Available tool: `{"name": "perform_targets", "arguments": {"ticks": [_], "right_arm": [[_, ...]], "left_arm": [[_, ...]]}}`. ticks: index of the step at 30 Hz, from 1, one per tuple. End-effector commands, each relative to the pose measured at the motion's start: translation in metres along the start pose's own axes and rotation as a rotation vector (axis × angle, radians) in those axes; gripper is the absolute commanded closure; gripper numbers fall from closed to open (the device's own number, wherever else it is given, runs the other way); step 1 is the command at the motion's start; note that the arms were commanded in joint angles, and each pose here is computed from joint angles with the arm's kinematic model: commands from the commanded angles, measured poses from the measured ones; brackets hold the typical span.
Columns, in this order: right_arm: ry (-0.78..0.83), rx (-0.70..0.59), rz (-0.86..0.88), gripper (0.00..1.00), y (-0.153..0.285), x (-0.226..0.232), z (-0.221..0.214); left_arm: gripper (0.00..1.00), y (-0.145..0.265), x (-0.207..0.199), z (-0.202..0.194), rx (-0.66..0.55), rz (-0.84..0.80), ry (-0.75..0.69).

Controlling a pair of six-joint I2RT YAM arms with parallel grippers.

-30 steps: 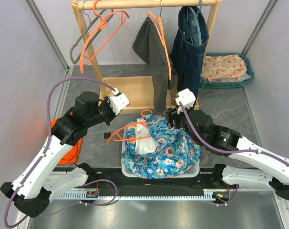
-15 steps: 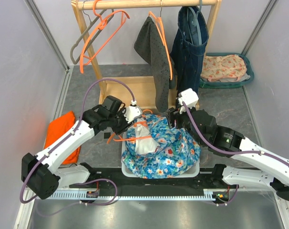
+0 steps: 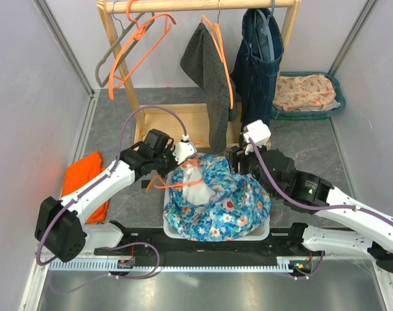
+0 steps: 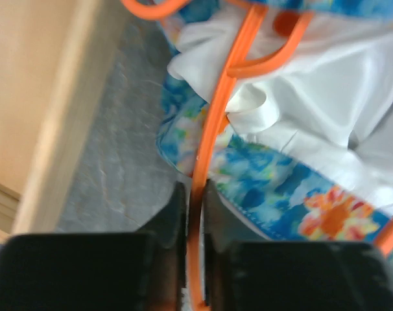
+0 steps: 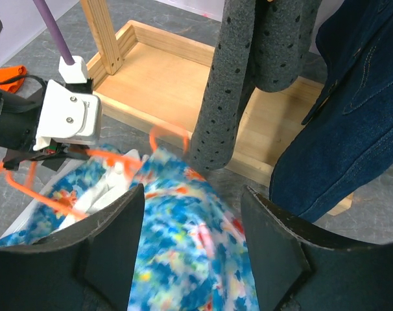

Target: Remove the skirt from the hanger

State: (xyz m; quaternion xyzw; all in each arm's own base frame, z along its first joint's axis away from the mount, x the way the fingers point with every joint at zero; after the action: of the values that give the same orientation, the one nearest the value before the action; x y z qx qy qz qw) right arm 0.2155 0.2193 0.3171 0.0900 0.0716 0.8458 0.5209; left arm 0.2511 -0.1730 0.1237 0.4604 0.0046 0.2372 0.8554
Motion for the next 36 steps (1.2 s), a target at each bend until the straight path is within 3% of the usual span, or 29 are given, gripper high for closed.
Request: {"name": "perform_targets", "arguments": {"ticks": [1, 7, 12, 13, 19, 26, 36], "right_arm": [[-0.042, -0.033, -0.011, 0.33, 0.005, -0.004, 0.011], [-0.046, -0.031, -0.012, 0.35, 0.005, -0.005, 0.009], [-0.060, -0.051, -0.019, 0.35, 0.009, -0.007, 0.016], [-0.062, -0.056, -0.018, 0.36, 0.010, -0.008, 0.018], [-0.082, -0.089, -0.006, 0.35, 0.017, -0.008, 0.033], [-0.111, -0.122, 0.051, 0.34, 0.028, -0.004, 0.048], [-0.090, -0.116, 0.128, 0.34, 0.033, 0.006, 0.047]], "left_arm": [[0.98, -0.004, 0.009, -0.011, 0.054, 0.018, -0.063], [0.98, 0.039, 0.032, 0.034, -0.050, 0.121, -0.046], [0.98, 0.120, 0.056, 0.088, -0.182, 0.266, -0.060], [0.98, 0.151, 0.060, 0.106, -0.249, 0.312, -0.074], [0.98, 0.257, 0.041, 0.137, -0.420, 0.374, -0.167], [0.98, 0.300, 0.018, 0.122, -0.467, 0.366, -0.277], [0.98, 0.315, 0.001, 0.125, -0.521, 0.296, -0.280]]}}
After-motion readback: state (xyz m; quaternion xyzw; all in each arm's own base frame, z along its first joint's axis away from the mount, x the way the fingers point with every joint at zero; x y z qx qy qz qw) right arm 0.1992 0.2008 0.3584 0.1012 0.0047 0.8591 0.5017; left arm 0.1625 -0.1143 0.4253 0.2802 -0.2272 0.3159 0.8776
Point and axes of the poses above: each gripper's point midway between its finger pads, its own y axis back along the fingers, its own x axis along the line the jaws close on, z = x × y, the point moved 1 cm from there along y, back along the fingers, and after that the axes turned 3 degrees about -y, right-handed, at the moved point
